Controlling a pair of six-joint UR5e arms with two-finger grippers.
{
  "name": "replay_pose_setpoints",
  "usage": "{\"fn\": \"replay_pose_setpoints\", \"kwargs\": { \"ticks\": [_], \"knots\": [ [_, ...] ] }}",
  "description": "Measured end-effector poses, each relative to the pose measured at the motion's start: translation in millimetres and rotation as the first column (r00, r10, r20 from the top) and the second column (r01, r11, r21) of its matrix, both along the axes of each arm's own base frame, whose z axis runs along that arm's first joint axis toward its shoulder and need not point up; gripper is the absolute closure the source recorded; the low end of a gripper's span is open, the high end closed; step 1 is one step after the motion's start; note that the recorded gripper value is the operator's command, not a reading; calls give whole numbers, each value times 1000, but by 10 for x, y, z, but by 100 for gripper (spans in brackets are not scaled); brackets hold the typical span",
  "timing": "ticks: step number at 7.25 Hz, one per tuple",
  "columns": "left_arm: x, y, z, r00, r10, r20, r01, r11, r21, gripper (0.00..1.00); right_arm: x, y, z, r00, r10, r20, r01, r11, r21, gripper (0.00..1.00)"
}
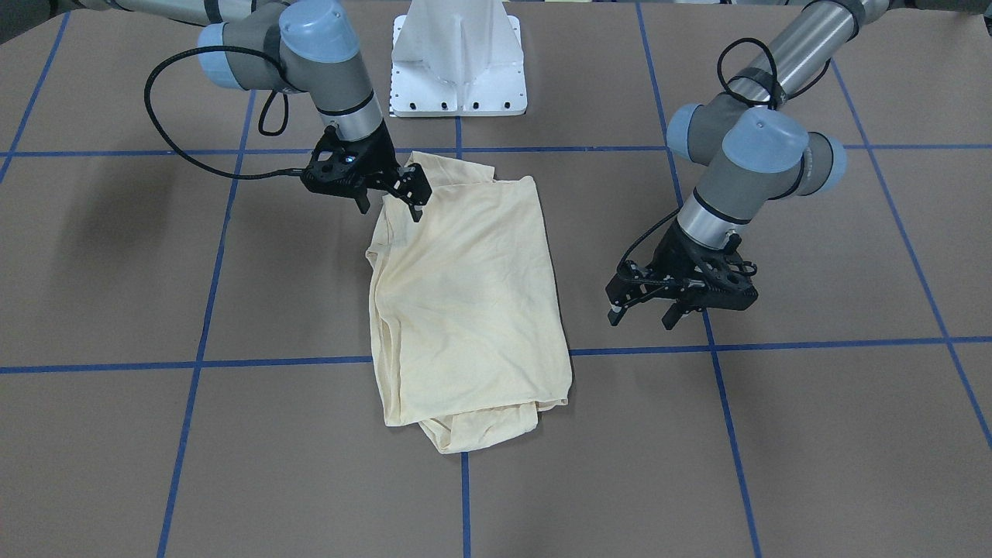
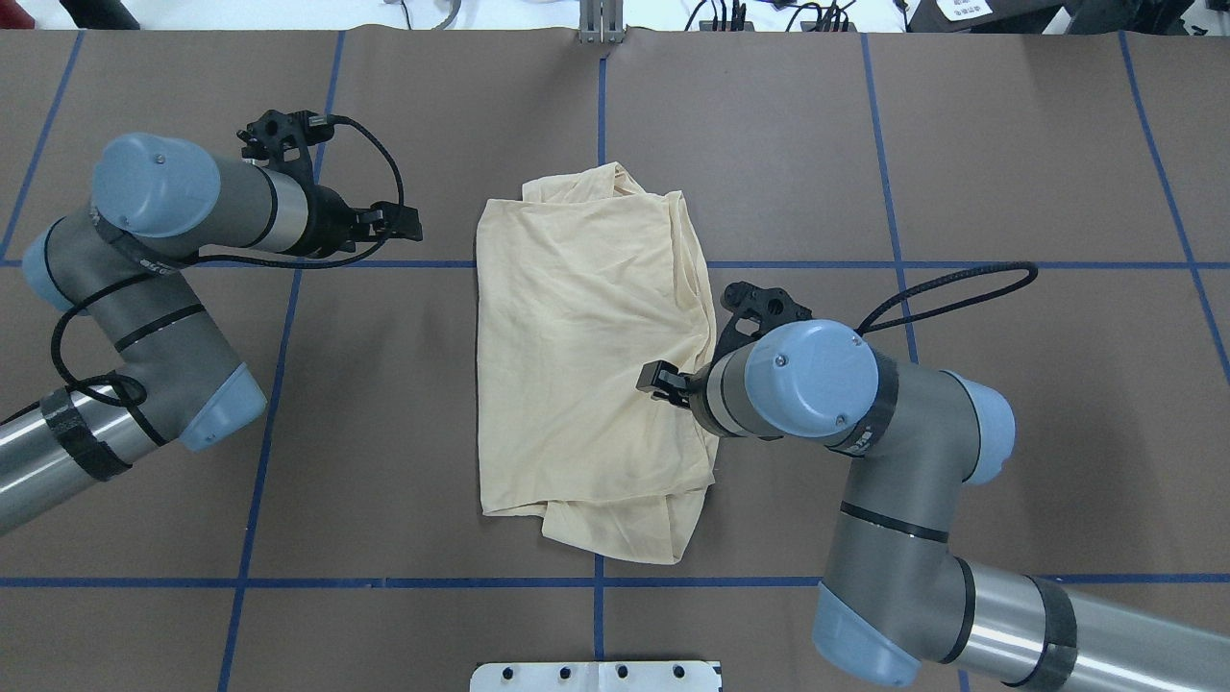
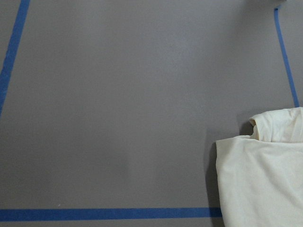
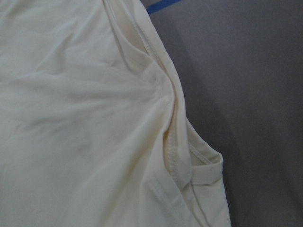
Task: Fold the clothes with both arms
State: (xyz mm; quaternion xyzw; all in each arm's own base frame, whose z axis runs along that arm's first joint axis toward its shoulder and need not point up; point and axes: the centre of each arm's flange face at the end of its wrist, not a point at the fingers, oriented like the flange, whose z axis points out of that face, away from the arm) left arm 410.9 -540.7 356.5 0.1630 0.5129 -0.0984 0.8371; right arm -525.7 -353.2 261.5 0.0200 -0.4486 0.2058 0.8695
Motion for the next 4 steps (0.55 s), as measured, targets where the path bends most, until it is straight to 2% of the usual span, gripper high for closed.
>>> {"fn": "replay_pose_setpoints", "kwargs": {
  "ticks": [4],
  "knots": [
    [-2, 5, -24, 1000, 0, -4, 0, 1000, 2, 0, -153, 308, 257, 999, 28, -29, -30, 997, -68, 17]
  ]
}}
